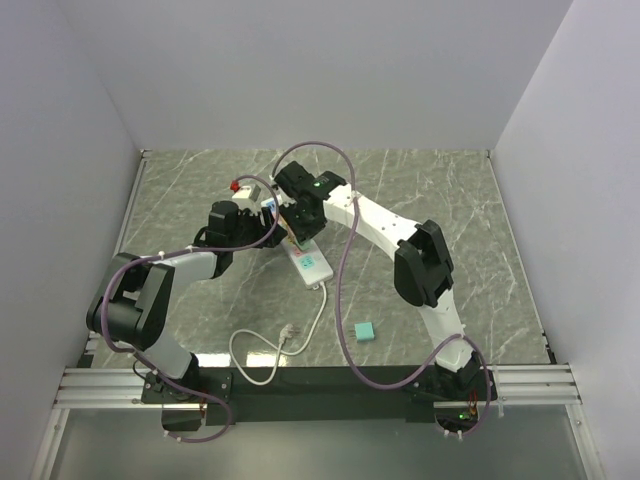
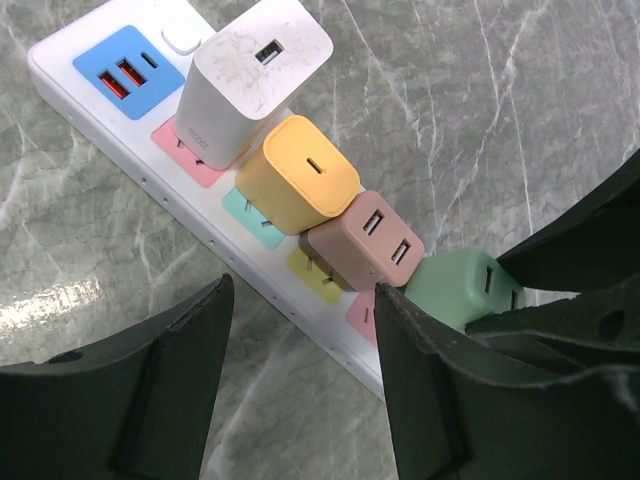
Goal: Insert the plug
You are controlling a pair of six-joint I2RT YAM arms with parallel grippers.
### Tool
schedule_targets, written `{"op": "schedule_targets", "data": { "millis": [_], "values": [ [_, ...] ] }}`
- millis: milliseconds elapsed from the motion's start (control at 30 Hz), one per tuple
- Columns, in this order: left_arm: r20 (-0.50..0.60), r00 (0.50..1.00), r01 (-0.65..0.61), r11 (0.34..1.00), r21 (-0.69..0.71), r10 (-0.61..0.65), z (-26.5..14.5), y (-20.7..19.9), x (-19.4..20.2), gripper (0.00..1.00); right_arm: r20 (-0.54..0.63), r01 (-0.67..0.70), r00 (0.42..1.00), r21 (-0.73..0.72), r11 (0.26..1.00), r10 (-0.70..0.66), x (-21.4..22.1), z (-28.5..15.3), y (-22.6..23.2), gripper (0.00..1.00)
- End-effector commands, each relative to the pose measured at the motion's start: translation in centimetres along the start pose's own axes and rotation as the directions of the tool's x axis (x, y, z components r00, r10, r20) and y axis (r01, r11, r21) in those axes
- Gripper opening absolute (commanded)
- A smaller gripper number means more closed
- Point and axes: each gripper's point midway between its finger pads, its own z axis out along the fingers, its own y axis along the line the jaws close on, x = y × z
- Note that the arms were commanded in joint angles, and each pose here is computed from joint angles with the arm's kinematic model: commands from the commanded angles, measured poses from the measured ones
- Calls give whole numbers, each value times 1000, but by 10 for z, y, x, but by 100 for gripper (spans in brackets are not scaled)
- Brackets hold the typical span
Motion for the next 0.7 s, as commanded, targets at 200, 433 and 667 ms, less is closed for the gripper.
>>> {"op": "schedule_targets", "data": {
  "millis": [200,433,667],
  "values": [
    [37,999,-25,999,22,24,1,-4,-13,64,-21,4,1000,51,999,-3,3,0,1,0],
    [32,999,-22,999,26,21,1,-4,-11,64,-25,-4,1000,90,996,6,4,3,-6,0],
    [34,999,-23,999,25,22,0,-4,-11,64,-28,-1,1000,87,996,3,3,6,-5,0]
  ]
}}
